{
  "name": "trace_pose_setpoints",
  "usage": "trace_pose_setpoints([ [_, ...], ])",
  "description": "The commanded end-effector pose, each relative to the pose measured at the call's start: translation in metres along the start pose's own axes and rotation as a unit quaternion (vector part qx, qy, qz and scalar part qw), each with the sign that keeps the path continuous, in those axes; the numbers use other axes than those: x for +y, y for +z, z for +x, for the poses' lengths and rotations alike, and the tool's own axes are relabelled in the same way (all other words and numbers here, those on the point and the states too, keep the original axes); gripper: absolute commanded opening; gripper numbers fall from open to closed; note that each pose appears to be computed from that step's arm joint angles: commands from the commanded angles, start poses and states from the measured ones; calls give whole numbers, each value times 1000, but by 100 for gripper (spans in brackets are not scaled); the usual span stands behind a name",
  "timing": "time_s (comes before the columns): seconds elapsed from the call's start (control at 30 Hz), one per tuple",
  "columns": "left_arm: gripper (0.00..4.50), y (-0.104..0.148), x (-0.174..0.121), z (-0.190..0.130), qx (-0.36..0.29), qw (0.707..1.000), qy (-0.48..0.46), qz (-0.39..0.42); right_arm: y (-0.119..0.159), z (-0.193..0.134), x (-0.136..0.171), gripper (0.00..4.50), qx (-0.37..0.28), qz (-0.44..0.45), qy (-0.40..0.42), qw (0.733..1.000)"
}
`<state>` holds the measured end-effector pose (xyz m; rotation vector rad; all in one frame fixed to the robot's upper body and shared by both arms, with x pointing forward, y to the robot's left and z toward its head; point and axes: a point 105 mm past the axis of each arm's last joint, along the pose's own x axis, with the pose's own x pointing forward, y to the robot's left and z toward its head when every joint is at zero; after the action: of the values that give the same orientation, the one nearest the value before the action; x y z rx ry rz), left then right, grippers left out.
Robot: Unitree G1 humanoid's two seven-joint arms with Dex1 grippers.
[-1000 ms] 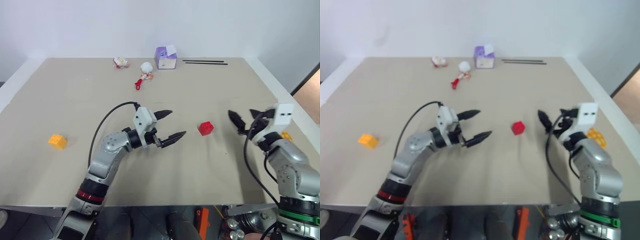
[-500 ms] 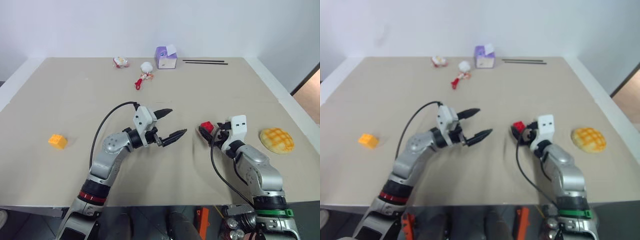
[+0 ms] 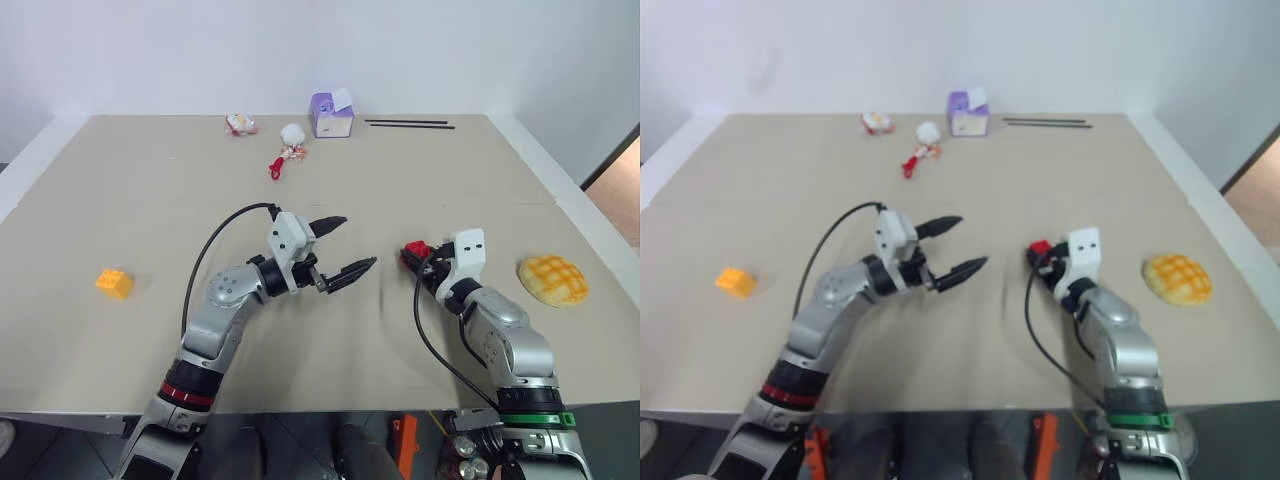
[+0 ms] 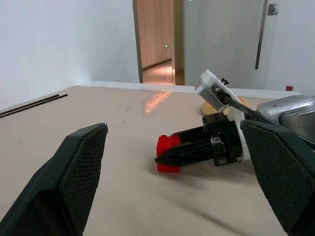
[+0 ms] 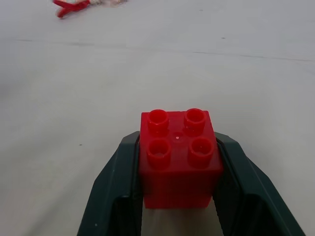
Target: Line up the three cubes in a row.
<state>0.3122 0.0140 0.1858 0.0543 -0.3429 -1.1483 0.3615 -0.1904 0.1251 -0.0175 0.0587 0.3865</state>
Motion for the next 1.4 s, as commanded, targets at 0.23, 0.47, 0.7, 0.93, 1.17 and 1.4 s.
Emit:
trace_pose_setpoints([
  [0.23,450,4,-13,-70,65,995,-80,5,28,-63,91,126,28,-108,401,909],
  [0.47,450,2,-17,-93,106,987,-123,8,6,-79,102,126,73,-178,538,820],
  [0.7,450,5,-24,-100,113,985,-131,9,-2,-59,92,126,85,-187,565,799],
  [0.93,450,5,-26,-100,117,986,-120,12,-9,-43,83,126,94,-204,569,791],
  [1.17,450,6,-24,-97,113,988,-106,16,-13,-39,82,176,93,-215,567,789],
  [1.4,450,6,-20,-94,106,990,-89,16,-5,-40,85,430,78,-206,565,795],
])
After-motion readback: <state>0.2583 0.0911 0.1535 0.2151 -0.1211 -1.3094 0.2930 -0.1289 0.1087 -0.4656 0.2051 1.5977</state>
